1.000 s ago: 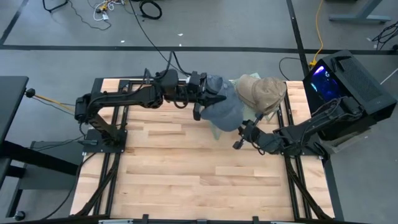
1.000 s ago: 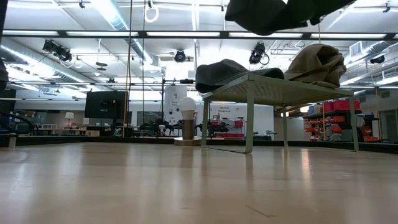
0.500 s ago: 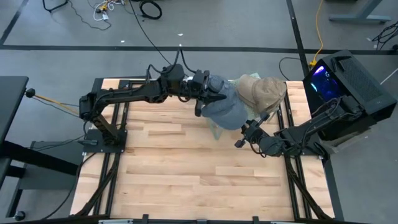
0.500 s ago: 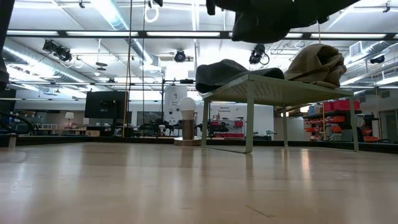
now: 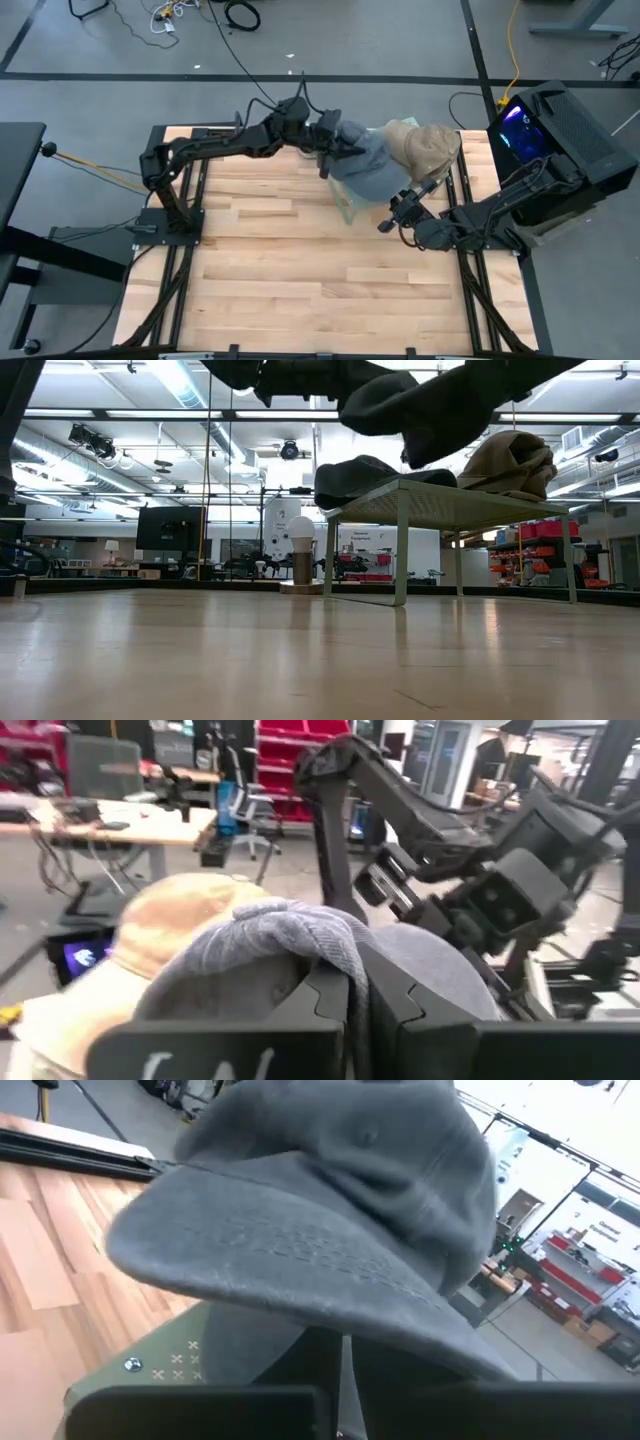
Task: Stack caps on shelf
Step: Stack the black cap on the black cap on the shelf
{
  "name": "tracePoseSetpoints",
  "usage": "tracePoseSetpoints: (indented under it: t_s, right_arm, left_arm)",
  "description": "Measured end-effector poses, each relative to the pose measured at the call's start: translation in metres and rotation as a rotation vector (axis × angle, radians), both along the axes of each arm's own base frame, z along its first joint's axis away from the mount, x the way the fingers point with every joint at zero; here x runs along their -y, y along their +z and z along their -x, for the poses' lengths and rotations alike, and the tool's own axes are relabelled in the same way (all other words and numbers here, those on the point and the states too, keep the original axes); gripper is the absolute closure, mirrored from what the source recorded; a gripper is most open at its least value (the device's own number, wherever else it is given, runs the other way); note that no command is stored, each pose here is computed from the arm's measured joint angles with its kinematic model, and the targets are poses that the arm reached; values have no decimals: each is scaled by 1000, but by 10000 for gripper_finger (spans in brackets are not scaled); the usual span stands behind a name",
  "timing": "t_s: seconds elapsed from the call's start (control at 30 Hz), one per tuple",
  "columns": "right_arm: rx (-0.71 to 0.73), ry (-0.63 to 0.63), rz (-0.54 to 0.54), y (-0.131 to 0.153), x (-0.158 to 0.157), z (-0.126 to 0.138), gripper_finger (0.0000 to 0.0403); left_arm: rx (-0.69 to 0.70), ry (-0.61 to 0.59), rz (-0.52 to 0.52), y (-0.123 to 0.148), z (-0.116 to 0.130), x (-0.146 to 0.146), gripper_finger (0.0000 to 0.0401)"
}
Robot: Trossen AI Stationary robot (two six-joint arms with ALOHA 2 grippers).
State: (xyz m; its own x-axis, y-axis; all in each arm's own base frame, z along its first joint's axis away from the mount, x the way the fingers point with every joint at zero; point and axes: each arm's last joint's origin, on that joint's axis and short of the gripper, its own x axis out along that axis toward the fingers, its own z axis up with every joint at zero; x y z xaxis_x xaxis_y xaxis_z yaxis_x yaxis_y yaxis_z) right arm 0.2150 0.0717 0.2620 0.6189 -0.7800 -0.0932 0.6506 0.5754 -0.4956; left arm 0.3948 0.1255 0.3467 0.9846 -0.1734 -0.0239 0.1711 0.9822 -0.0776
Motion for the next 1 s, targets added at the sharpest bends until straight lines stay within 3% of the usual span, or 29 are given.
tracePoseSetpoints:
  t_s: [0.27, 0.53, 0.7, 1.0]
  right_arm:
    - [-37, -24, -41, -8, 17, -3, 374]
    - [-42, -11, -121, -11, 35, -9, 374]
    - [-40, -29, -128, -11, 39, -10, 374]
    - [-36, -51, -131, -11, 44, -10, 374]
  left_arm:
    - [21, 35, -65, 5, 5, -6, 394]
    - [-125, 196, -125, -9, 7, -12, 384]
    - [-149, 210, -177, -11, 6, -10, 393]
    - [-86, 271, -390, -5, -2, 9, 393]
